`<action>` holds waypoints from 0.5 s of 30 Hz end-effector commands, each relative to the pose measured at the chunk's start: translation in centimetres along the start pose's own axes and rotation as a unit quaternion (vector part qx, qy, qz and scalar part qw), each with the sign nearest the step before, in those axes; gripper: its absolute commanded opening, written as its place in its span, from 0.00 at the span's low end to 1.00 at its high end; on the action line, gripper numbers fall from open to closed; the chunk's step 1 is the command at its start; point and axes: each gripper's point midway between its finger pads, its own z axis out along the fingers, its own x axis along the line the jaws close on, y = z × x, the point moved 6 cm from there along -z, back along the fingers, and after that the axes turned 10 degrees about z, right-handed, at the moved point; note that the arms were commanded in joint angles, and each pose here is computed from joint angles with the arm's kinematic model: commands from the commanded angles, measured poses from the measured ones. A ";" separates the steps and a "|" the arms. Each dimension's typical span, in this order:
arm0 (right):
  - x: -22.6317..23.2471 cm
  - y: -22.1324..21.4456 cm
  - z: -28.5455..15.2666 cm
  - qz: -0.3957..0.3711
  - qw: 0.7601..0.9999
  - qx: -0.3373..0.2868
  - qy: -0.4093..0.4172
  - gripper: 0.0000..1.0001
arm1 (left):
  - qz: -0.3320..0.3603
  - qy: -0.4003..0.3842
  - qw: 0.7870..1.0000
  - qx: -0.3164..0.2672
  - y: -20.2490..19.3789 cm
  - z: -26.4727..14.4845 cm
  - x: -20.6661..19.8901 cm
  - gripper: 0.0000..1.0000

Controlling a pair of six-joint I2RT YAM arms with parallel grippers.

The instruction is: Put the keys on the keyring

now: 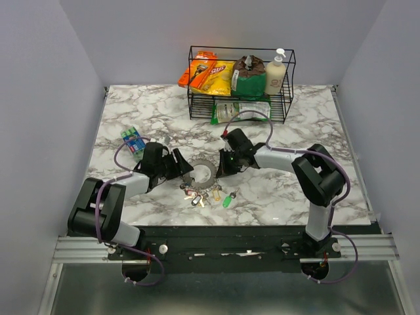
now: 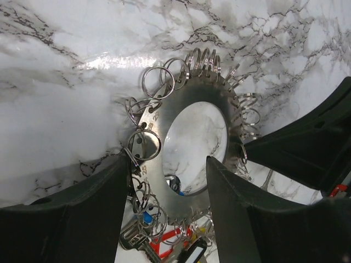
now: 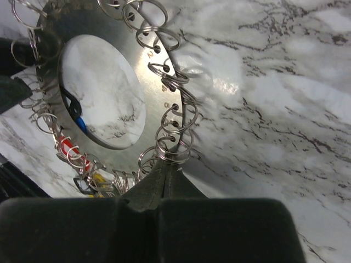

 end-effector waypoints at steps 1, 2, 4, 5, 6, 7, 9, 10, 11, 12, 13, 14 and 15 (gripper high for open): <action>0.5 1.4 1.0 -0.014 1.000 -0.016 -0.007 0.01 | -0.009 -0.010 1.000 0.012 -1.2 -0.9 -0.6 0.66; 0.6 1.7 1.2 -0.016 1.000 -0.018 -0.007 0.01 | -0.008 -0.012 1.000 0.008 -1.1 -1.1 -0.8 0.66; 0.9 2.4 1.5 -0.019 0.999 -0.026 -0.006 0.01 | -0.011 -0.008 1.000 0.013 -1.4 -1.4 -0.7 0.66; 1.1 2.6 1.6 -0.021 0.999 -0.028 -0.006 0.01 | -0.009 -0.009 1.000 0.009 -1.3 -1.6 -0.8 0.66; 1.1 2.8 1.8 -0.022 0.999 -0.030 -0.005 0.01 | -0.013 -0.008 1.000 0.011 -1.5 -1.7 -0.8 0.66; 1.6 3.3 1.9 -0.027 0.999 -0.034 -0.001 0.01 | -0.014 -0.007 1.000 0.010 -1.6 -1.8 -0.8 0.66; 2.0 3.8 2.0 -0.032 0.999 -0.035 0.006 0.01 | -0.015 -0.009 1.000 0.007 -1.8 -2.0 -0.9 0.66; 2.4 4.2 2.3 -0.036 0.999 -0.036 0.013 0.01 | -0.018 -0.008 1.000 0.006 -1.9 -2.1 -0.9 0.66; 2.7 4.4 2.5 -0.040 0.998 -0.036 0.017 0.01 | -0.018 -0.008 1.000 0.002 -1.7 -2.2 -1.0 0.66; 2.9 4.6 2.6 -0.041 0.998 -0.034 0.022 0.01 | -0.018 -0.008 1.000 0.003 -1.9 -2.3 -1.0 0.66; 3.1 4.7 2.8 -0.043 0.998 -0.031 0.026 0.01 | -0.019 -0.009 1.000 0.001 -1.9 -2.4 -1.1 0.66; 3.5 5.2 3.1 -0.046 0.998 -0.032 0.034 0.01 | -0.021 -0.011 1.000 -0.001 -1.9 -2.5 -1.2 0.66; 3.7 5.3 3.2 -0.049 0.998 -0.026 0.040 0.01 | -0.021 -0.010 1.000 0.000 -2.0 -2.5 -1.2 0.66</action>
